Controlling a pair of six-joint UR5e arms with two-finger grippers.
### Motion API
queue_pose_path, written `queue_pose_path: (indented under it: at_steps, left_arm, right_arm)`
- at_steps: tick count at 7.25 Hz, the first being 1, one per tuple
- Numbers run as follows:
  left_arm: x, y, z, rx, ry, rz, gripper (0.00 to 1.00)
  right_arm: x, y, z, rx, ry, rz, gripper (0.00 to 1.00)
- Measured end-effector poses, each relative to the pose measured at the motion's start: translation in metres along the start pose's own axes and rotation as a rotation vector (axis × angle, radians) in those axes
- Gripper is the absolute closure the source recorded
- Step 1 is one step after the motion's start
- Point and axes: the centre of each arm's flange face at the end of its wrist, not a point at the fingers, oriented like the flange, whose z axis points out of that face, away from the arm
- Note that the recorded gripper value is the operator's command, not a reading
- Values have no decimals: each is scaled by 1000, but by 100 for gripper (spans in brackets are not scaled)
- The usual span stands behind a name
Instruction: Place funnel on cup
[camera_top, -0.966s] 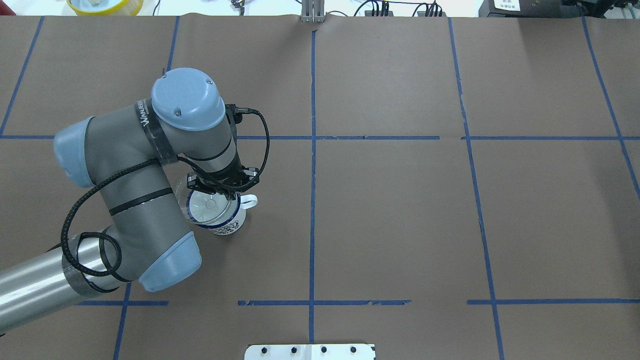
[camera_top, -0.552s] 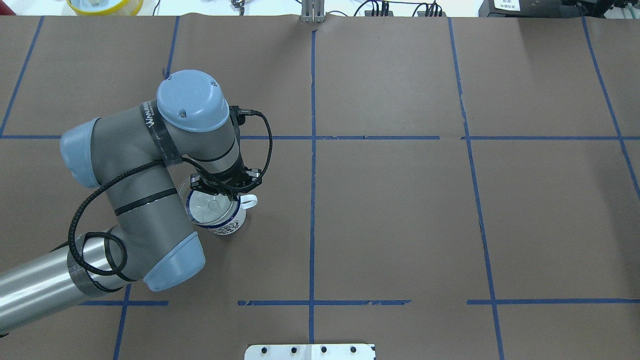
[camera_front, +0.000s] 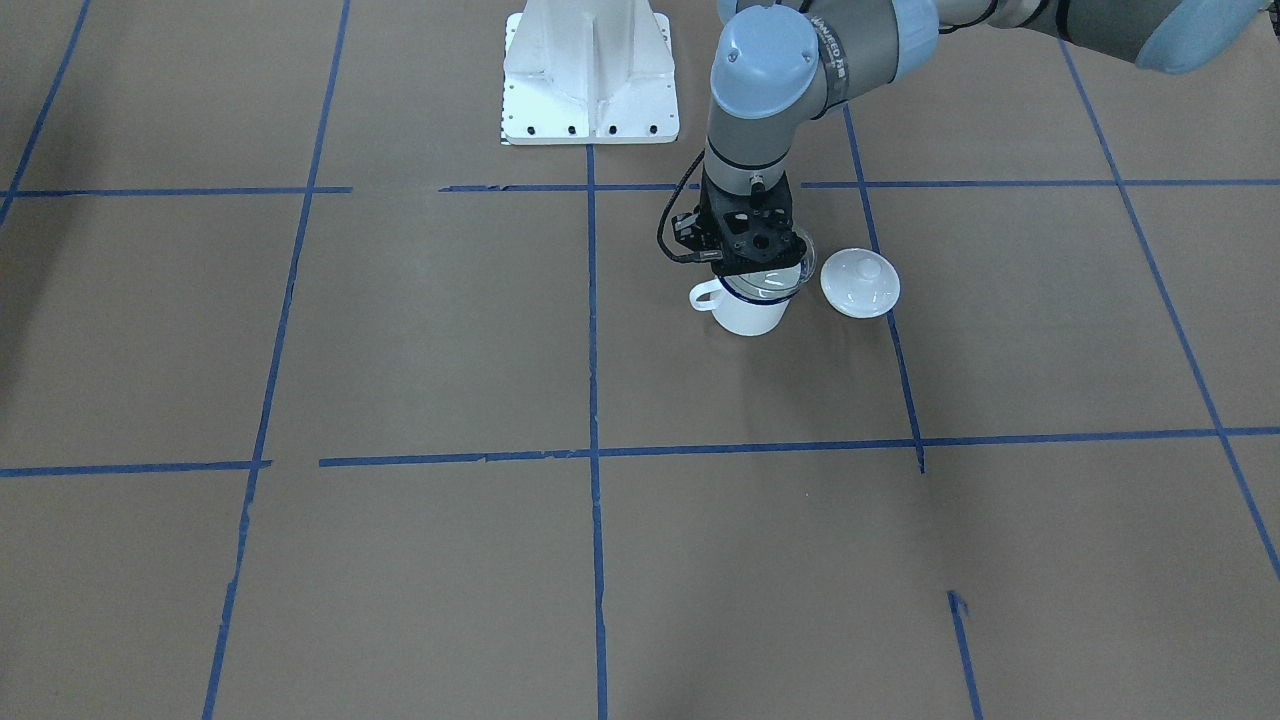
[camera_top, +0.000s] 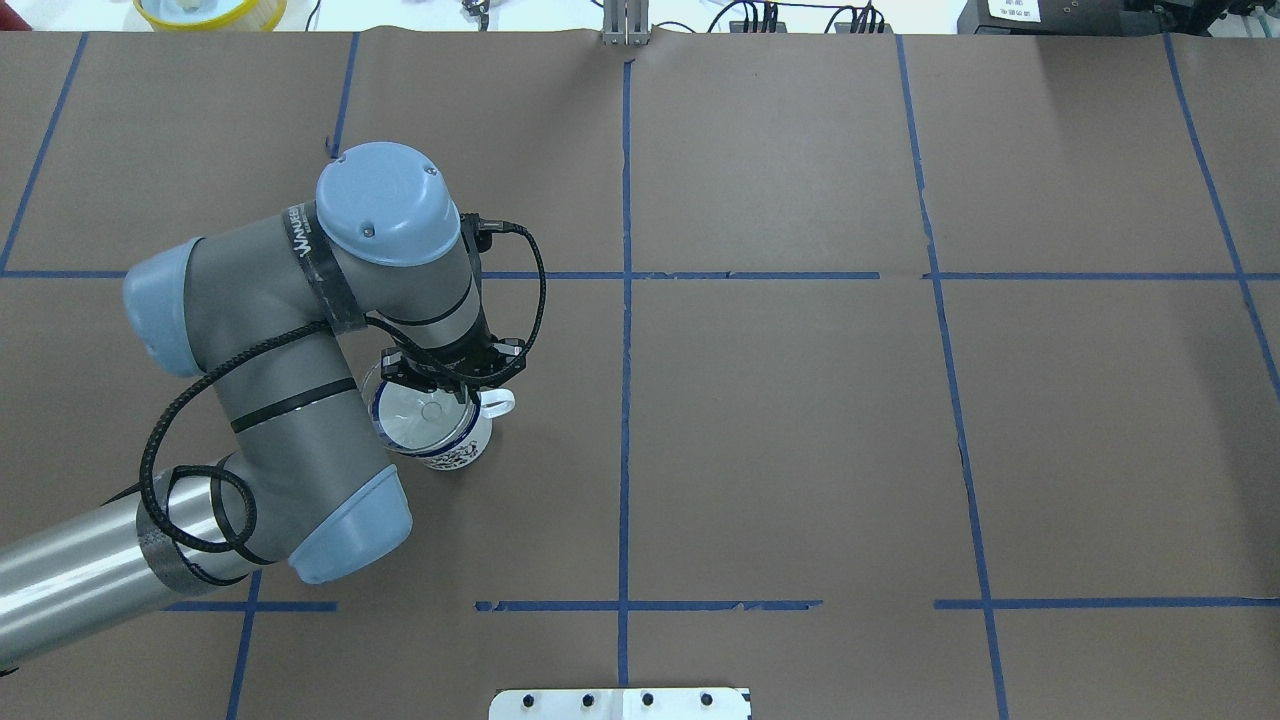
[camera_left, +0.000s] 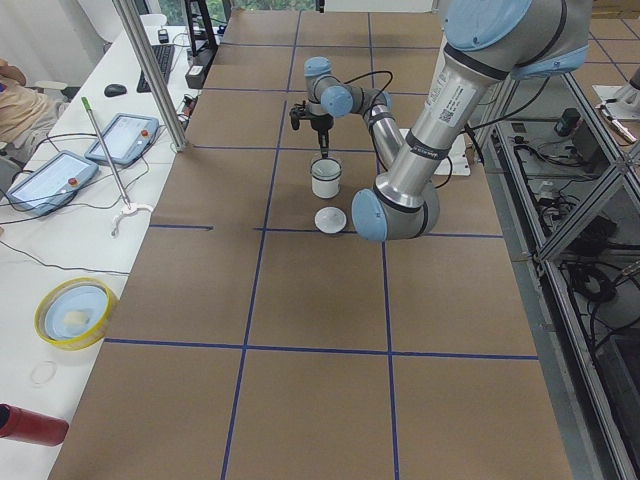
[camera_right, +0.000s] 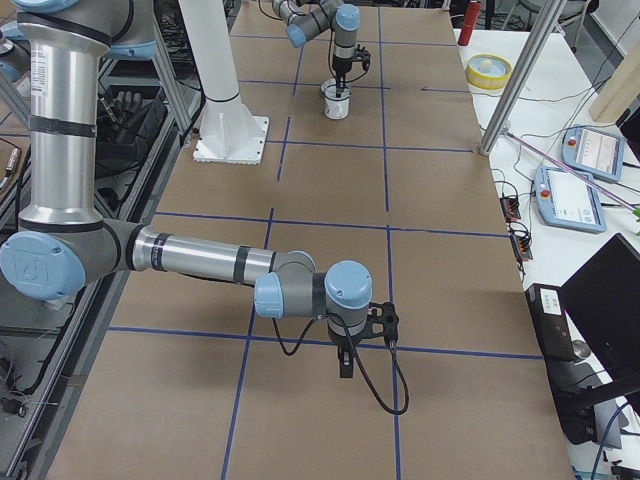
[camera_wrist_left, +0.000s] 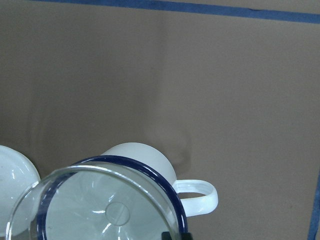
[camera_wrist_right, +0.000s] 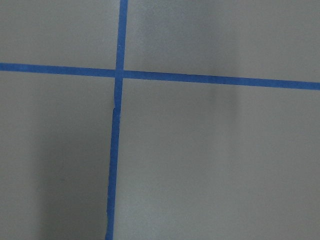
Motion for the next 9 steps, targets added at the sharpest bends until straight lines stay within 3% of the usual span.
queue_pose_path:
  at_steps: [3, 4, 7, 9]
  left_arm:
    - [-4, 1, -13, 20, 19, 14, 0]
    - [-19, -6, -32, 53, 44, 59, 0]
    - [-159, -49, -84, 169, 98, 278, 0]
    - [-293, -83, -99, 202, 26, 419, 0]
  right_arm:
    - [0, 0, 0, 0, 0, 0, 0]
    - [0, 0, 0, 0, 0, 0, 0]
    - [0, 0, 0, 0, 0, 0, 0]
    - [0, 0, 0, 0, 0, 0, 0]
